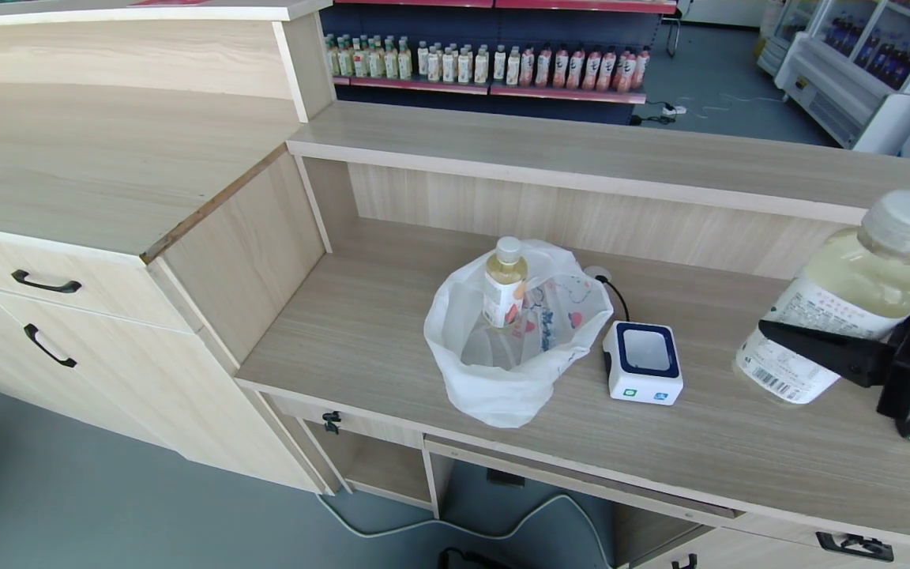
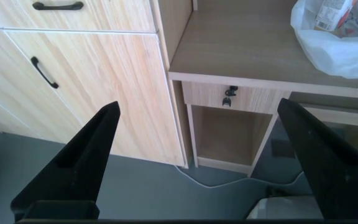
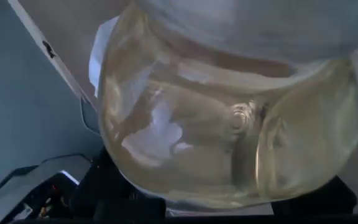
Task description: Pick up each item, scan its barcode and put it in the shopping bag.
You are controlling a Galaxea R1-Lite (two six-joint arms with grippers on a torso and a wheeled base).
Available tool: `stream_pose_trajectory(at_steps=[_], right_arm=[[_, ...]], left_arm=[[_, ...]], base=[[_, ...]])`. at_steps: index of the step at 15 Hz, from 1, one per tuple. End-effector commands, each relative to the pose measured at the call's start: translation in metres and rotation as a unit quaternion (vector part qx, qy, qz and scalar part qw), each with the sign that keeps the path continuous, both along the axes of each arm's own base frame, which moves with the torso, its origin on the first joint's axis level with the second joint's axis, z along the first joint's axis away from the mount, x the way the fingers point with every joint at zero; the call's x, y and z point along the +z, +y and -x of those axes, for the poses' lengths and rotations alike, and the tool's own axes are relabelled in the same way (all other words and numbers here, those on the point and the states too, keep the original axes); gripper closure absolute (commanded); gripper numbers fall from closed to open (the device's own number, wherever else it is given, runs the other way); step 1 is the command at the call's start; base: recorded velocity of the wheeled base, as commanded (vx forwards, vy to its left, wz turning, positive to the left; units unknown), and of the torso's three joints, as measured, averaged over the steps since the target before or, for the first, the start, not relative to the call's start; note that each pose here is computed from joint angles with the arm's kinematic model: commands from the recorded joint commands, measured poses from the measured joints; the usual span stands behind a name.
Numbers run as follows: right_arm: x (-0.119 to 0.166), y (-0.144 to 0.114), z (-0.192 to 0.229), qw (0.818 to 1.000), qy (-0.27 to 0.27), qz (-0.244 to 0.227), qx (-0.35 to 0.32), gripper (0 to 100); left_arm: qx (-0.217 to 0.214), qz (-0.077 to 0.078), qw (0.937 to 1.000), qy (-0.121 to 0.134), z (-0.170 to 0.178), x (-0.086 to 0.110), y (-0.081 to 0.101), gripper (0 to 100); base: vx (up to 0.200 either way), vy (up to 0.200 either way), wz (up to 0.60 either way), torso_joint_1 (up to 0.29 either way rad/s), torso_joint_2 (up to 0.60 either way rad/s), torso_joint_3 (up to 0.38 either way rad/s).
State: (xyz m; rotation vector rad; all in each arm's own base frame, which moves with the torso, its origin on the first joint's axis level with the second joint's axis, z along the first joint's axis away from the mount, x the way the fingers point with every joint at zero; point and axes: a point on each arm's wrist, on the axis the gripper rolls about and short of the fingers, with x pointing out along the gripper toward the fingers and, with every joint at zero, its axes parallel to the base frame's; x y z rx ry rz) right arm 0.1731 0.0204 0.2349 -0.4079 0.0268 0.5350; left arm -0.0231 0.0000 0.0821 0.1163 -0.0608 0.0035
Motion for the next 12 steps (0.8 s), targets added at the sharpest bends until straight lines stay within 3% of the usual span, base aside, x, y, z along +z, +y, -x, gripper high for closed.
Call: stream_pose_trajectory(at_steps=[1,4,7,10,12], right_arm=[[-0.045,-0.049,-0.036,0.987,0.008,0.088,-0.134,100],[-0.055,-0.058,-0.06,0.982,-0.054,0.108,-0.146,100],[-0.069,-0.063,-0.085,0.967,-0.108,0.184,-0.138,100],[-0.084,-0.064,-0.097,0.964,-0.116,0.219,-0.092,100],[-0.091,-0.069,-0.099,0.957,-0.128,0.251,-0.069,100]], left_arm=[[0.0,0.0,1.0,0.0,0.0,0.0,0.0,0],[0.0,0.0,1.0,0.0,0.0,0.0,0.0,0],[0.0,0.0,1.0,0.0,0.0,0.0,0.0,0],[0.0,0.0,1.0,-0.001,0.0,0.0,0.0,0],[0.0,0.0,1.0,0.0,0.0,0.0,0.0,0]], base=[[0.0,0.0,0.0,0.0,0.0,0.0],[0.0,0.0,0.0,0.0,0.0,0.0],[0.0,0.0,0.0,0.0,0.0,0.0],[0.0,0.0,0.0,0.0,0.0,0.0],[0.0,0.0,0.6,0.002,0.0,0.0]])
